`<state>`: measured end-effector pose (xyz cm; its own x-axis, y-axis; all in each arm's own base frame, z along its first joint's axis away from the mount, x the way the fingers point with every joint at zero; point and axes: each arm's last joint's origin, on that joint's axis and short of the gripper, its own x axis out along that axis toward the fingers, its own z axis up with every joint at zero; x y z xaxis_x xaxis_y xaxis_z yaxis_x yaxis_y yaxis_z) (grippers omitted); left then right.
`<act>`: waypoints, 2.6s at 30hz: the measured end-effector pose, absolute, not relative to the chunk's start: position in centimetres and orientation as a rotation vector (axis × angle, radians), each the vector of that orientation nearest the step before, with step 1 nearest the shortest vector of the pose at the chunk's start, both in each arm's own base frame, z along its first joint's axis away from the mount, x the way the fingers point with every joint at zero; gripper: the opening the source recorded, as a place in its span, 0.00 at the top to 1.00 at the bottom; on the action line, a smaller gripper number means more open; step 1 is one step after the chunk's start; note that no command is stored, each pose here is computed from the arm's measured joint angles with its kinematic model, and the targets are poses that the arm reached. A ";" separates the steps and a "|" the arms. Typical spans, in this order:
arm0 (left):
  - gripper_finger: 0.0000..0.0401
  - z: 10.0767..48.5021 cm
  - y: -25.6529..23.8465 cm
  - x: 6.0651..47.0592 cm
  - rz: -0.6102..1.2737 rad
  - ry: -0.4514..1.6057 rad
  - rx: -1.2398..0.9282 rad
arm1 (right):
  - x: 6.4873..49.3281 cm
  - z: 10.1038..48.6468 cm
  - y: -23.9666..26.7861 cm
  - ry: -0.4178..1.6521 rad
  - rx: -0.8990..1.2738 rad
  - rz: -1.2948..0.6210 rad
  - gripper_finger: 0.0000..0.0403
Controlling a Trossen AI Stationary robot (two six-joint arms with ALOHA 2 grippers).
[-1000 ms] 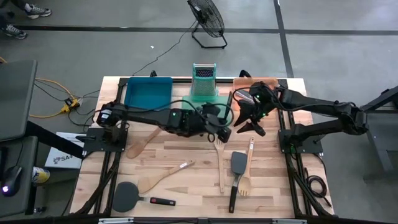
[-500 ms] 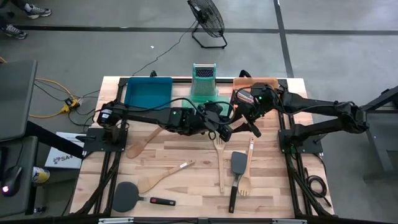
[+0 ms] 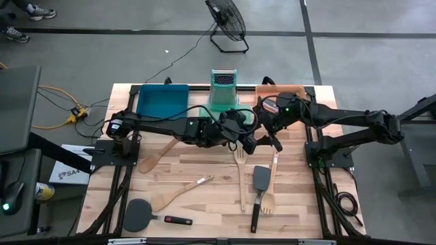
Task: Pick & Place Kitchen Items
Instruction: Put the silver knife into the orange bin
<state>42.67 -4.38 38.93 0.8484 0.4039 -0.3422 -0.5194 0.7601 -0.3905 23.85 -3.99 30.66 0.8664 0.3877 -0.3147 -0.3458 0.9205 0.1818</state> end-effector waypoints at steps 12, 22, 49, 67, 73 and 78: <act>0.95 39.0 -4.5 42.7 0.472 0.250 -0.507 | 23.8 30.6 -3.8 0.360 0.163 0.457 0.79; 1.00 39.0 -4.5 42.8 0.469 0.244 -0.513 | 23.7 30.6 -3.8 0.367 0.190 0.459 0.94; 1.00 39.0 -4.5 42.7 0.476 0.251 -0.507 | 23.4 29.6 -4.1 0.477 0.207 0.318 0.99; 1.00 38.2 -4.4 42.4 0.500 0.333 -0.482 | 21.5 25.9 -5.8 0.908 0.300 -0.156 0.99; 1.00 37.5 -4.4 42.0 0.524 0.404 -0.459 | 22.3 24.3 -6.3 0.991 0.379 -0.222 0.99; 1.00 36.8 -4.3 41.4 0.558 0.491 -0.442 | 23.0 23.1 -6.5 1.044 0.402 -0.302 0.99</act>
